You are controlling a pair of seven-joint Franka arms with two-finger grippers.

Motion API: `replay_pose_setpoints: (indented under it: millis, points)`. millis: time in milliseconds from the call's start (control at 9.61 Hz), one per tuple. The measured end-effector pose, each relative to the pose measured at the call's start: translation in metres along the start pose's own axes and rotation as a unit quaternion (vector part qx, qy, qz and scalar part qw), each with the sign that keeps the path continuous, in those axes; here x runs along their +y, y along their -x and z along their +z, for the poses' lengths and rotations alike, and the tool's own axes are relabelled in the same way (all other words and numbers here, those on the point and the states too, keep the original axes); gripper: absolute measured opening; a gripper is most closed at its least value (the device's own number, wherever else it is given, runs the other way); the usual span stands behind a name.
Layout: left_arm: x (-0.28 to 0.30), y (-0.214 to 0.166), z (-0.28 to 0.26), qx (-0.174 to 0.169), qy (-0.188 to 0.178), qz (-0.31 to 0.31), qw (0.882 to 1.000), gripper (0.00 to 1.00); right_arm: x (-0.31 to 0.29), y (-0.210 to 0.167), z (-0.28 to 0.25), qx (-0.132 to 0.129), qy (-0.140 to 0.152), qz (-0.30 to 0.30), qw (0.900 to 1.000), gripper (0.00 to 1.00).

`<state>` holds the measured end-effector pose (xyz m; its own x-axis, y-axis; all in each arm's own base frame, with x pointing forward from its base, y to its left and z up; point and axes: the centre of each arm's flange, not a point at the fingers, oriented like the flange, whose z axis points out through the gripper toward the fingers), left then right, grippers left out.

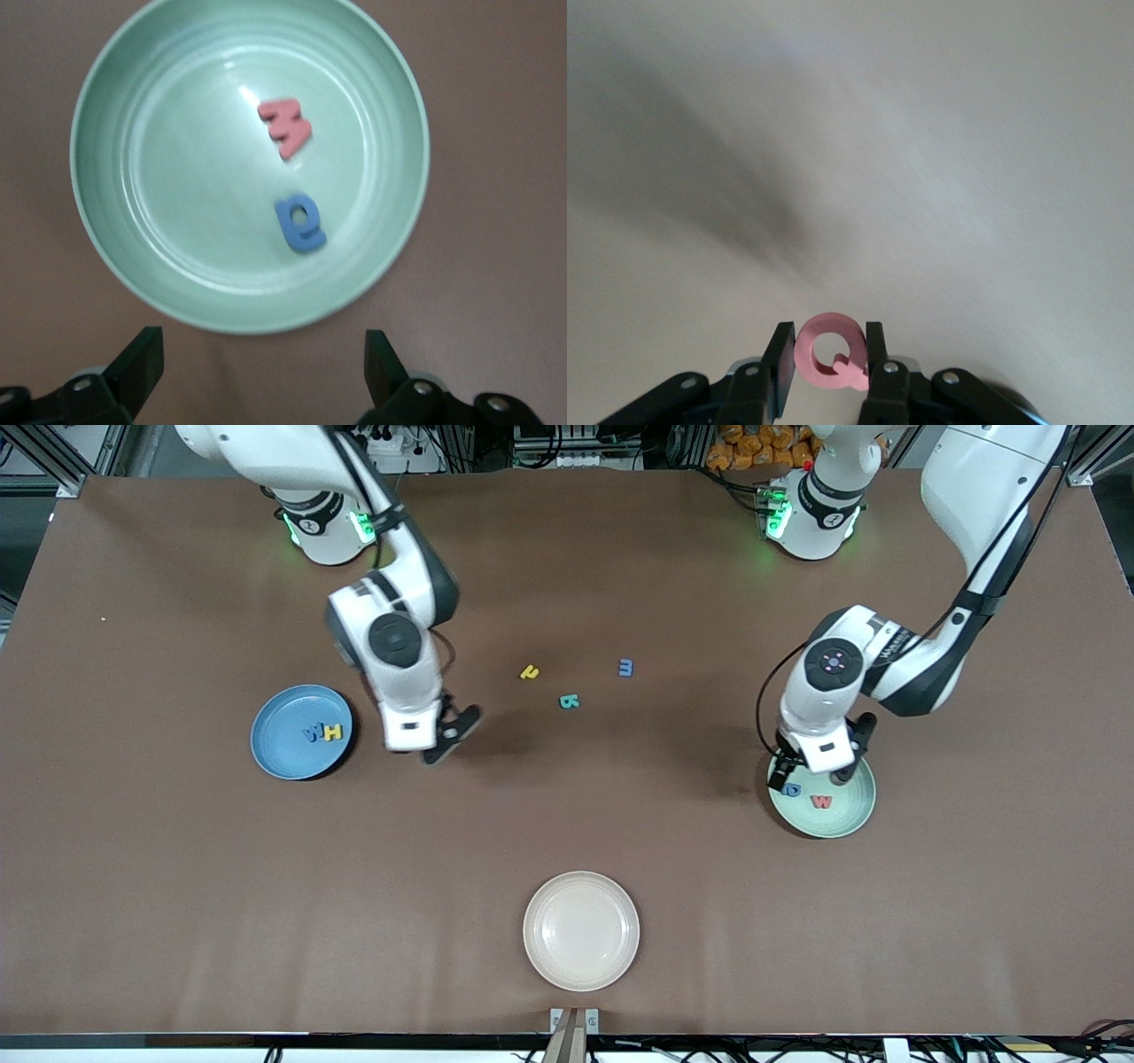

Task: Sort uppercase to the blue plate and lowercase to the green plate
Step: 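Drop the e on the green plate while the right gripper carries the Q, then release the Q on the blue plate while the left gripper reaches the letters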

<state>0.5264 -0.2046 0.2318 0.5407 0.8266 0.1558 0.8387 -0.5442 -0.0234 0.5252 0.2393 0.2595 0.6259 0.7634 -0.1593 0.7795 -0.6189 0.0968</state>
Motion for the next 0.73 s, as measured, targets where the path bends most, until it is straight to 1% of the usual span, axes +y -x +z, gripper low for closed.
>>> replay_pose_setpoints:
  millis: [208,416,624,728]
  points:
    - [0.006,0.051,-0.015,-0.010,0.003,0.018,1.000,1.00,0.046,0.051,0.019,-0.024,-0.011,-0.018,0.999,0.37]
    - [0.006,0.113,-0.026,-0.021,0.006,0.038,0.999,1.00,0.091,0.106,0.044,-0.048,-0.028,-0.031,0.998,0.37]
    - [0.001,0.180,-0.033,-0.025,0.009,0.075,0.997,1.00,0.125,0.156,0.066,-0.062,-0.050,-0.035,0.996,0.37]
    - [-0.004,0.210,-0.036,-0.025,0.011,0.099,0.995,1.00,0.131,0.172,0.076,-0.065,-0.058,-0.032,0.996,0.37]
